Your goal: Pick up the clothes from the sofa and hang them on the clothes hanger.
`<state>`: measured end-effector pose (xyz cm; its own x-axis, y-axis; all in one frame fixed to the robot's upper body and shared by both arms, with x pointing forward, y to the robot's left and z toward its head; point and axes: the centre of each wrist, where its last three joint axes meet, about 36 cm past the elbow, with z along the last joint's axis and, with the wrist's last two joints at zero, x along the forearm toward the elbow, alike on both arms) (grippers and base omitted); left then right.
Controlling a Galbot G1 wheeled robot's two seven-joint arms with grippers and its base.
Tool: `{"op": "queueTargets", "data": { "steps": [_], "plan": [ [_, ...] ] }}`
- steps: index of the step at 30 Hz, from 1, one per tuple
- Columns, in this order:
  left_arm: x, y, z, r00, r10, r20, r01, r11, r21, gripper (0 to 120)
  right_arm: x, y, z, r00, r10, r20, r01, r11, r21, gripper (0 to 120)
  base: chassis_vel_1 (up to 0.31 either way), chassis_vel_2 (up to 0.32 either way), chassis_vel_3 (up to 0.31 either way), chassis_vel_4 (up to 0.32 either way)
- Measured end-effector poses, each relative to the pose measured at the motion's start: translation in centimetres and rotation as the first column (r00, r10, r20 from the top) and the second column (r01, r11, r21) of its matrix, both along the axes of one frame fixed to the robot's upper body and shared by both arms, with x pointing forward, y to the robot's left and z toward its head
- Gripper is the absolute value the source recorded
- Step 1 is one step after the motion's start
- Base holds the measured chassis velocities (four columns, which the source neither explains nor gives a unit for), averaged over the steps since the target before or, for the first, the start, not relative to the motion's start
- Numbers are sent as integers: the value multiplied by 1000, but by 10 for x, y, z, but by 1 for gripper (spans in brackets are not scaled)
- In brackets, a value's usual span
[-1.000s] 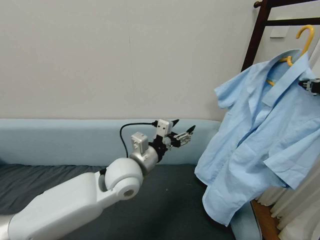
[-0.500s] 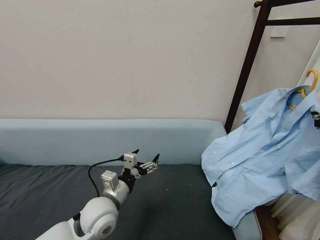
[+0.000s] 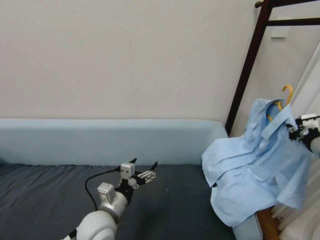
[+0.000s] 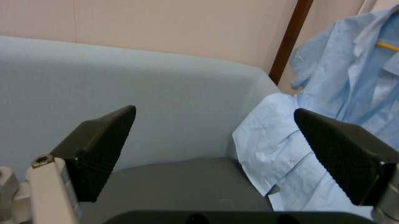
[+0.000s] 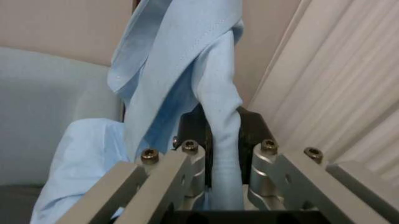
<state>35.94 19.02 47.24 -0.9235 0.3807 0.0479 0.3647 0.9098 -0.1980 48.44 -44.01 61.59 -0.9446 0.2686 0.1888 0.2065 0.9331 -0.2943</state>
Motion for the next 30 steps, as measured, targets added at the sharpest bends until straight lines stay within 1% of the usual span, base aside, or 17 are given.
{"op": "queueTargets", "data": {
  "steps": [2, 5, 7, 8, 9, 11, 12, 17, 19, 20, 23, 25, 27, 28, 29, 30],
  "plan": [
    [-2, -1, 0, 1000, -3, -1, 3, 1000, 1, 100, 11, 2, 1, 1000, 1, 12, 0, 1000, -18, 8, 0, 0, 0, 0],
    [-3, -1, 1, 1000, -5, 2, 5, 1000, -1, 100, 31, 9, 20, 999, 19, 42, -15, 995, -100, 8, 0, 0, 0, 0],
    [-3, -1, 1, 1000, -5, 2, 5, 1000, -2, 100, 32, 9, 21, 999, 20, 43, -15, 994, -106, 8, 0, 0, 0, 0],
    [-2, -2, 2, 1000, -6, 6, 6, 1000, -3, 100, 48, 12, 37, 997, 29, 64, -20, 990, -140, 8, 0, 0, 0, 0],
    [-1, -3, 2, 1000, -7, 7, 8, 1000, -5, 100, 59, 15, 47, 996, 31, 79, -19, 989, -149, 8, 0, 0, 0, 0],
    [-1, -3, 2, 1000, -8, 8, 8, 1000, -6, 100, 64, 16, 52, 996, 30, 86, -17, 988, -151, 8, 0, 0, 0, 0],
    [-1, -3, 3, 1000, -9, 10, 9, 1000, -7, 100, 76, 19, 66, 995, 25, 98, -10, 988, -151, 8, 0, 0, 0, 0],
    [-4, -4, 3, 1000, -12, 8, 12, 1000, -10, 100, 88, 28, 80, 995, 20, 96, -6, 989, -145, 8, 0, 0, 0, 0],
    [-9, -4, 0, 1000, -10, -1, 10, 1000, -13, 100, 107, 45, 130, 991, 19, 132, -3, 992, -124, 8, 0, 0, 0, 0],
    [-9, -4, 0, 1000, -10, -1, 10, 1000, -13, 100, 107, 45, 130, 991, 19, 132, -3, 992, -124, 8, 0, 0, 0, 0],
    [-11, -4, -2, 1000, -7, -3, 7, 1000, -11, 100, 132, 59, 165, 990, 7, 141, 7, 995, -98, 8, 0, 0, 0, 0],
    [-12, -4, -2, 1000, -6, -3, 6, 1000, -10, 100, 136, 61, 170, 990, 5, 142, 9, 995, -98, 8, 0, 0, 0, 0],
    [-12, -3, -2, 1000, 0, -3, 0, 1000, -13, 100, 151, 70, 197, 990, -15, 142, 27, 996, -84, 8, 0, 0, 0, 0],
    [-13, -2, -1, 1000, 3, -3, -3, 1000, -14, 100, 155, 73, 207, 989, -20, 143, 31, 997, -73, 8, 0, 0, 0, 0],
    [-13, -2, -1, 1000, 3, -3, -3, 1000, -14, 100, 155, 73, 207, 989, -20, 143, 31, 997, -73, 8, 0, 0, 0, 0],
    [-14, -1, -1, 1000, 7, -4, -7, 1000, -17, 100, 162, 76, 222, 988, -32, 150, 41, 998, -53, 8, 0, 0, 0, 0]
  ]
}}
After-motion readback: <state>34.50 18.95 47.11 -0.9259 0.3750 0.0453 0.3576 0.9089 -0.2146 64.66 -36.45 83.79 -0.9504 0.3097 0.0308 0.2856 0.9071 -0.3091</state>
